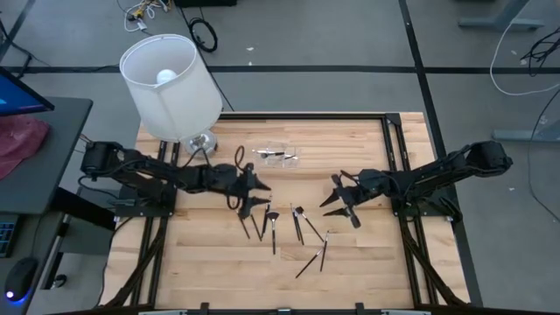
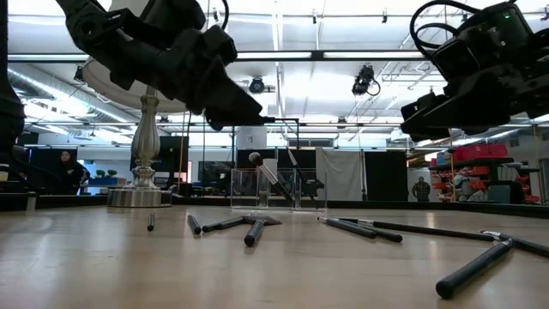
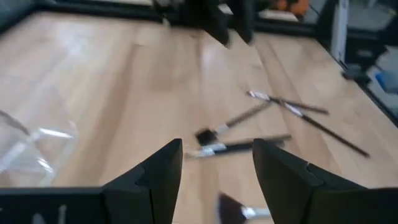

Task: Put items in baskets/containers
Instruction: Put the black eyeshadow brush into the transparent organizer

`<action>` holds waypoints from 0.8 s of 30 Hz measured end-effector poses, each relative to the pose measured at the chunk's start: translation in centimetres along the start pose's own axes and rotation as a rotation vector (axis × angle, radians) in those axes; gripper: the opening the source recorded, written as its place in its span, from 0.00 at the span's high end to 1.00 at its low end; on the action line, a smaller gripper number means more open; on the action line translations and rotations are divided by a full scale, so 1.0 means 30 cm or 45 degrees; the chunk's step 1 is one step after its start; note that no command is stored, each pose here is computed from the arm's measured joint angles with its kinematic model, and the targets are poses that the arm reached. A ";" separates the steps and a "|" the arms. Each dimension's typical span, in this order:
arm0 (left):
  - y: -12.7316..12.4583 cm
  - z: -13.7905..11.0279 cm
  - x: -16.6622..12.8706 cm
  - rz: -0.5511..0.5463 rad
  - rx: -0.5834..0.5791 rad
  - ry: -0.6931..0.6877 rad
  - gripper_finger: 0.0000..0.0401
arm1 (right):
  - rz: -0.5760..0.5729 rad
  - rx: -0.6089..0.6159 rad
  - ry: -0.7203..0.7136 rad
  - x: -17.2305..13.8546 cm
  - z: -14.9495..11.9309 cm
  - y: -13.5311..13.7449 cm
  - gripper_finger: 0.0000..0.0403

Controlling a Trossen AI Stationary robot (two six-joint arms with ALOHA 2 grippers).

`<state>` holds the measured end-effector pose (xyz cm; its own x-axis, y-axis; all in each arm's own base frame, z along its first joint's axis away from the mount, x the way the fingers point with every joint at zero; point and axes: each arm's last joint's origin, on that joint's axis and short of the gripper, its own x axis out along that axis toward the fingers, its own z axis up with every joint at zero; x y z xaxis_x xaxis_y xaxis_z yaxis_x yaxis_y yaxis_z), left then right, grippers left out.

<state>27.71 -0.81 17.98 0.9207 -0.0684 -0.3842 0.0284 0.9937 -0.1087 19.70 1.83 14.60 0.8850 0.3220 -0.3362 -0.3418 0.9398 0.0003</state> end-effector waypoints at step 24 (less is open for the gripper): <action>-0.055 -0.066 0.108 -0.174 0.040 -0.079 0.53 | -0.015 -0.019 -0.028 0.000 0.007 -0.002 0.64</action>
<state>29.88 -2.83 15.10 0.9297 -0.1982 -0.3104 0.1662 0.9779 -0.1267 19.80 1.81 14.80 0.8956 0.3134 -0.3156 -0.3357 0.9418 -0.0173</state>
